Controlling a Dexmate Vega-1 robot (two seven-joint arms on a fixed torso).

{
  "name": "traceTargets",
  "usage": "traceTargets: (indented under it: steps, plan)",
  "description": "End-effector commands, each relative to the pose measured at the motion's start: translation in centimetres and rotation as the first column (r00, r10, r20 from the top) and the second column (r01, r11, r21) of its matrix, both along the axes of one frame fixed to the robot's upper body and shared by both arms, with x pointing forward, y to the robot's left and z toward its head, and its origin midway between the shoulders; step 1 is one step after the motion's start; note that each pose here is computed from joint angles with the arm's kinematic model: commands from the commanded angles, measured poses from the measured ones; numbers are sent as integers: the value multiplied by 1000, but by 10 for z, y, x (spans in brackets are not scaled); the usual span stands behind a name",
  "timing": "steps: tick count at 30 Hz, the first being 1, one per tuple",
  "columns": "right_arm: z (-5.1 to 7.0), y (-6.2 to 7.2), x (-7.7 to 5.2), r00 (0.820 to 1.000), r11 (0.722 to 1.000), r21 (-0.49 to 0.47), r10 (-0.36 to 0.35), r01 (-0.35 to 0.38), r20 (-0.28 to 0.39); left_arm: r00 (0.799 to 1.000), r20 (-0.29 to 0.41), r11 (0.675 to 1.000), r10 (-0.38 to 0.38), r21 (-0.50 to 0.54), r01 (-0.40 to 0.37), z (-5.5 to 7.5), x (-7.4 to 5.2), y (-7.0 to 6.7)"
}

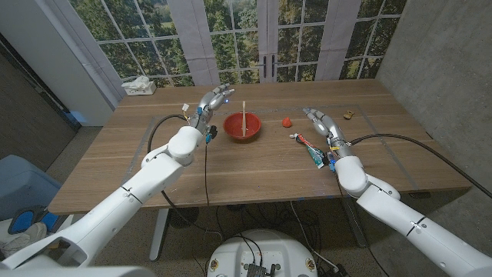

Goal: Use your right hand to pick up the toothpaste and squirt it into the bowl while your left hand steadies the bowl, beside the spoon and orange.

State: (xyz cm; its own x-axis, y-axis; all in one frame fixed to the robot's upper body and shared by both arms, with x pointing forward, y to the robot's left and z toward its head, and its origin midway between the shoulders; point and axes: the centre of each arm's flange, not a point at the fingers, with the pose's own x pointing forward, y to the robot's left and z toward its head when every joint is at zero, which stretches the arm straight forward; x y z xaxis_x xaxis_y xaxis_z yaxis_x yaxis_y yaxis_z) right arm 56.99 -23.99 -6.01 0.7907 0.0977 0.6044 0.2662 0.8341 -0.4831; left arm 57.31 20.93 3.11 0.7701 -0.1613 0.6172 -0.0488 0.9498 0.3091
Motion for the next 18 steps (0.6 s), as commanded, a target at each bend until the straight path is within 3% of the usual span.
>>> traceTargets:
  steps: [1, 11, 18]
  plan:
    - [9, -15, 10, 991, 980, 145, 128, -132, 41, 995, 61, 994, -84, -60, 88, -10, 0, 2]
    - [11, -29, 28, 970, 933, 268, 232, -241, 68, 983, 98, 977, -157, -134, 169, -24, 2, 11]
    - [14, -24, 42, 954, 900, 316, 283, -300, 100, 955, 132, 926, -267, -240, 292, -43, 7, 23]
